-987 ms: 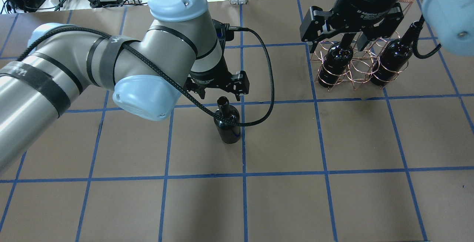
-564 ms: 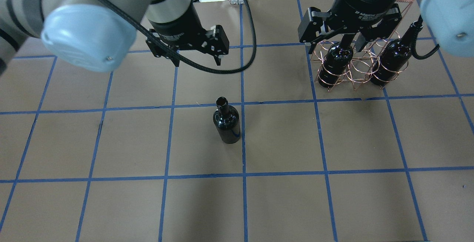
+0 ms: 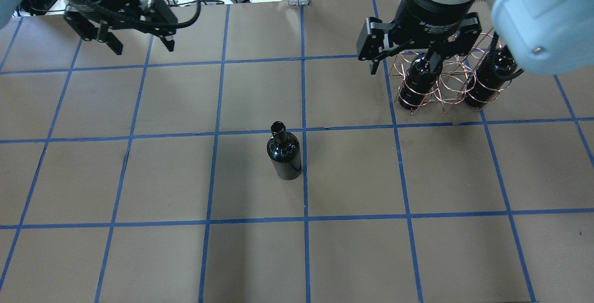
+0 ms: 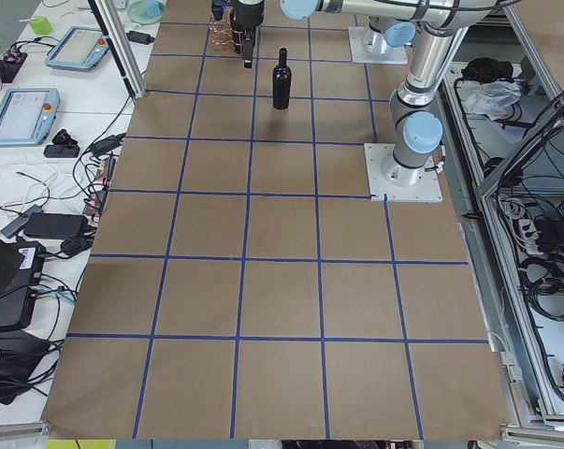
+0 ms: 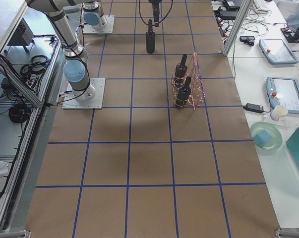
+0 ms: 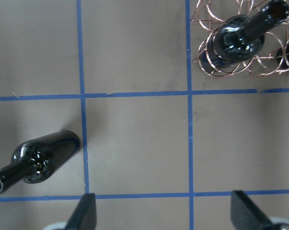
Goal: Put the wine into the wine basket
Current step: 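Retract the left gripper while the right gripper reaches toward the standing bottle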
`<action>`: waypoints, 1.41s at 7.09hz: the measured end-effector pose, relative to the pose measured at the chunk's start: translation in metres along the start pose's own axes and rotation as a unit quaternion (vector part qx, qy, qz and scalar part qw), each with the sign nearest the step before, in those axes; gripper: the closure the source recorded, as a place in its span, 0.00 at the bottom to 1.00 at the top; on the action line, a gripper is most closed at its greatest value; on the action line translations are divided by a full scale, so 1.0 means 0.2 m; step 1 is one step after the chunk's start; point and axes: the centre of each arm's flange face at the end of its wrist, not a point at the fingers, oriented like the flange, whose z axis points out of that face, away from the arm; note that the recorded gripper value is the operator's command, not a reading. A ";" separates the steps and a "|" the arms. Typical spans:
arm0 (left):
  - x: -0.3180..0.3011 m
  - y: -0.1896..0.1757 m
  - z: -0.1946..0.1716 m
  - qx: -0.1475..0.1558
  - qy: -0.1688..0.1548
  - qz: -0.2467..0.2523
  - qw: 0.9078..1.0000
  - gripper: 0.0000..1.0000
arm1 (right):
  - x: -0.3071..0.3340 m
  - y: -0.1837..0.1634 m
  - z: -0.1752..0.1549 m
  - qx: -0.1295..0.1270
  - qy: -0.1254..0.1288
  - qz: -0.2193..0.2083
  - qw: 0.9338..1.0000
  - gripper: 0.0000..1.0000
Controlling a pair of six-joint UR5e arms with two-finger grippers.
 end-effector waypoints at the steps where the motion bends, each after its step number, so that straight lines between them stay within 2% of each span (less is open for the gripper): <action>1: -0.07 0.01 0.00 -0.006 -0.009 0.002 1.000 0.00 | -0.23 0.02 0.04 0.010 -0.007 0.006 1.000 0.00; 2: -0.10 0.03 0.02 -0.017 -0.013 0.002 1.000 0.00 | -0.50 0.03 0.12 0.016 -0.013 0.012 1.000 0.00; 4: -0.13 0.08 0.01 -0.026 -0.021 0.003 0.999 0.00 | -0.84 0.10 0.29 0.002 -0.008 0.019 1.000 0.00; 7: -0.13 0.13 -0.06 -0.018 -0.025 -0.005 1.000 0.00 | -0.92 0.17 0.50 -0.025 0.009 0.015 1.000 0.01; 8: -0.14 0.14 -0.07 -0.017 -0.027 -0.006 0.999 0.00 | -0.91 0.18 0.55 -0.031 0.012 0.013 0.999 0.04; 10: -0.14 0.14 -0.07 -0.020 -0.028 -0.007 0.999 0.00 | -0.90 0.18 0.59 -0.035 0.015 0.014 0.999 0.25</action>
